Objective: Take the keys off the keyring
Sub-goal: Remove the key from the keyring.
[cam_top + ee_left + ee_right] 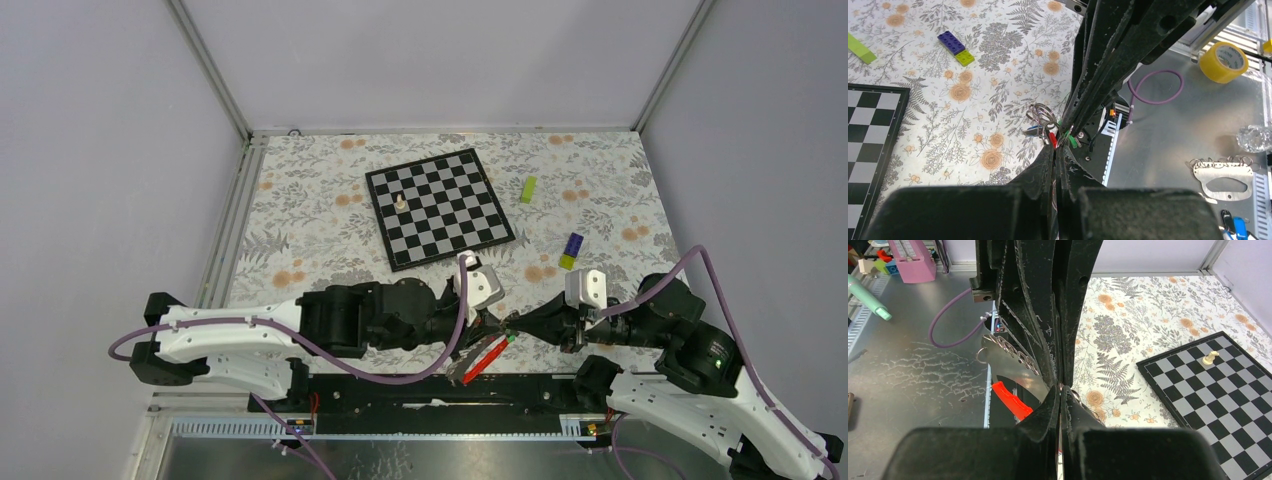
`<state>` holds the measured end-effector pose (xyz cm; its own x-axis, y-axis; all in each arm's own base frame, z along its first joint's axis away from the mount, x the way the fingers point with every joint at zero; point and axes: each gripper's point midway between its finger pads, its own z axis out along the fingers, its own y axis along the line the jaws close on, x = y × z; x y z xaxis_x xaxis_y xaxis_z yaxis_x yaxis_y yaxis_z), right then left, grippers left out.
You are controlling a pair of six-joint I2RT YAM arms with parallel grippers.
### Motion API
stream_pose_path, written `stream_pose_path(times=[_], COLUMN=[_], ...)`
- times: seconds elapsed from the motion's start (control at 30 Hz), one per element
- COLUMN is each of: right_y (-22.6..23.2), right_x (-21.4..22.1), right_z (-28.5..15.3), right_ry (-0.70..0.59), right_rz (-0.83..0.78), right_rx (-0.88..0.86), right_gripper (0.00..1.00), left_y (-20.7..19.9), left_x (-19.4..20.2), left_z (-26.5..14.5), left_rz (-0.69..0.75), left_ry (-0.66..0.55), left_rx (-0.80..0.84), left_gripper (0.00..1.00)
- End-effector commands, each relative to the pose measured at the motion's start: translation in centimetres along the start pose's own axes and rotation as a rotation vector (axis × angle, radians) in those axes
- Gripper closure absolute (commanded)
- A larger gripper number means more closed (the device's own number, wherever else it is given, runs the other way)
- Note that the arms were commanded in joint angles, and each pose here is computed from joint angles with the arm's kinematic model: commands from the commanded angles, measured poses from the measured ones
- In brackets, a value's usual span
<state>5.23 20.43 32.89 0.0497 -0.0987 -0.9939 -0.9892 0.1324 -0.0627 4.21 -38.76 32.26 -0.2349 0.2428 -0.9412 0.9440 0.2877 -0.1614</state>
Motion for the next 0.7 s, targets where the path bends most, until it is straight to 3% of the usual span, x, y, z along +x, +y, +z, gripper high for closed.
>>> stream_pose_path(times=[0.0,0.37,0.53,0.67], right_y=[-0.7,-0.6,0.3,1.0], right_x=[-3.3,-2.1,-2.2,-2.6], right_z=[-0.5,-1.0,-0.8,-0.7], right_ry=[-0.09,-0.034,-0.047,-0.066], right_rz=[-0.083,-0.146,-0.132,-0.108], right_rx=[0.041,0.029,-0.019,-0.058], right_gripper=[1.0,1.0,1.0,1.0], left_y=[-2.1,-5.3,-5.6,-5.5], left_x=[-0.4,0.3,0.2,0.0], left_z=[-0.4,-2.5,-3.0,-3.1], left_rz=[0.029,0.11,0.124,0.125], left_ry=[0.015,0.035,0.029,0.02], left_rx=[0.117,0.343,0.368,0.359], left_gripper=[1.0,1.0,0.99,0.89])
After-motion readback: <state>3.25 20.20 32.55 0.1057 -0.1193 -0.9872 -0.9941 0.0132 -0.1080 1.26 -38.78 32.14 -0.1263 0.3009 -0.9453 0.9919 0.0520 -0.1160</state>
